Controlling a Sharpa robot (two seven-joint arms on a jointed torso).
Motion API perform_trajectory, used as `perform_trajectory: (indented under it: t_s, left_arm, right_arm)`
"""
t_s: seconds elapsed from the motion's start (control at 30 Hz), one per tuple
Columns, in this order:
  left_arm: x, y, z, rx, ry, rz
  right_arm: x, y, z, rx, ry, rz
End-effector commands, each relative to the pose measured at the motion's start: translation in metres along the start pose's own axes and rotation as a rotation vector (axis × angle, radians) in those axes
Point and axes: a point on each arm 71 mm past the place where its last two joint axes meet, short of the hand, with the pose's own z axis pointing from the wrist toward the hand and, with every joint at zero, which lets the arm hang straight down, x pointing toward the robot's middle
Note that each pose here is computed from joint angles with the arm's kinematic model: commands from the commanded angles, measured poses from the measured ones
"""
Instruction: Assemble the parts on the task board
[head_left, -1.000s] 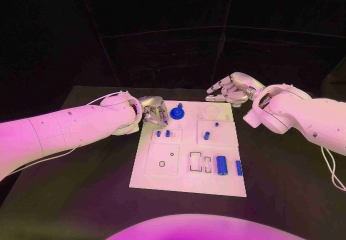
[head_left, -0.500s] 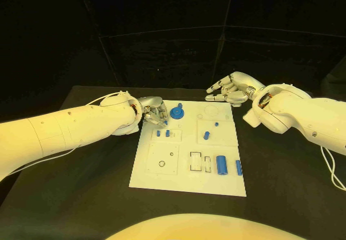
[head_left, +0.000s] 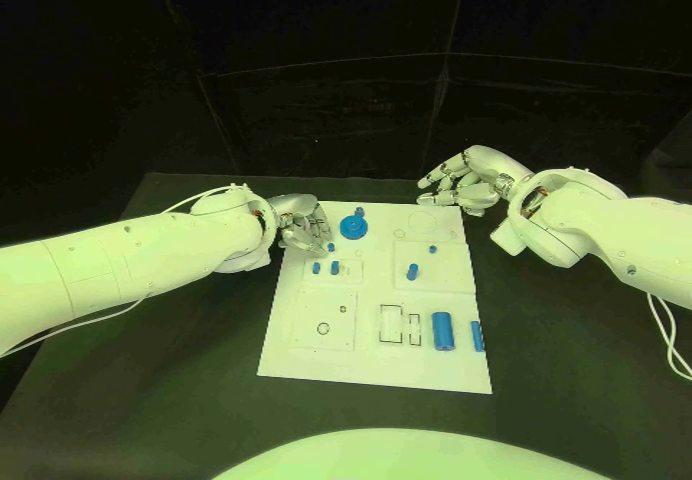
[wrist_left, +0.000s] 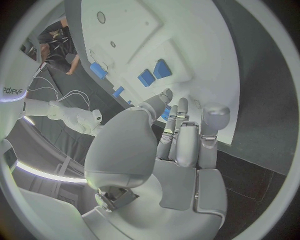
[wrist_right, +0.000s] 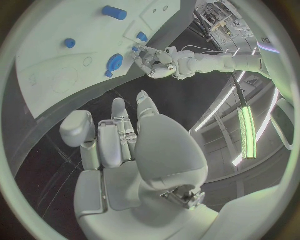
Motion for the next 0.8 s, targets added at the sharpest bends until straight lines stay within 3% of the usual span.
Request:
perform_trajectory:
  t_s: [0.03, 0.37, 0.63, 0.8]
  left_arm:
    - [-0.0057, 0.0, -0.0034, 0.038, -0.059, -0.065]
    - [-0.0282, 0.0137, -0.0207, 0.14, -0.295, -0.486]
    - [-0.0333, 0.0101, -0.0298, 0.261, -0.357, -0.922]
    - [-0.0345, 0.0082, -0.0342, 0.303, -0.38, -1.041]
  right_arm:
    - [-0.001, -0.003, -0.002, 0.025, 0.023, -0.148]
    - [0.003, -0.006, -0.011, 0.027, 0.063, -0.514]
    - [0.017, -0.007, -0.015, 0.019, 0.076, -0.676]
    - [0.029, -0.008, -0.016, 0.013, 0.1, -0.719]
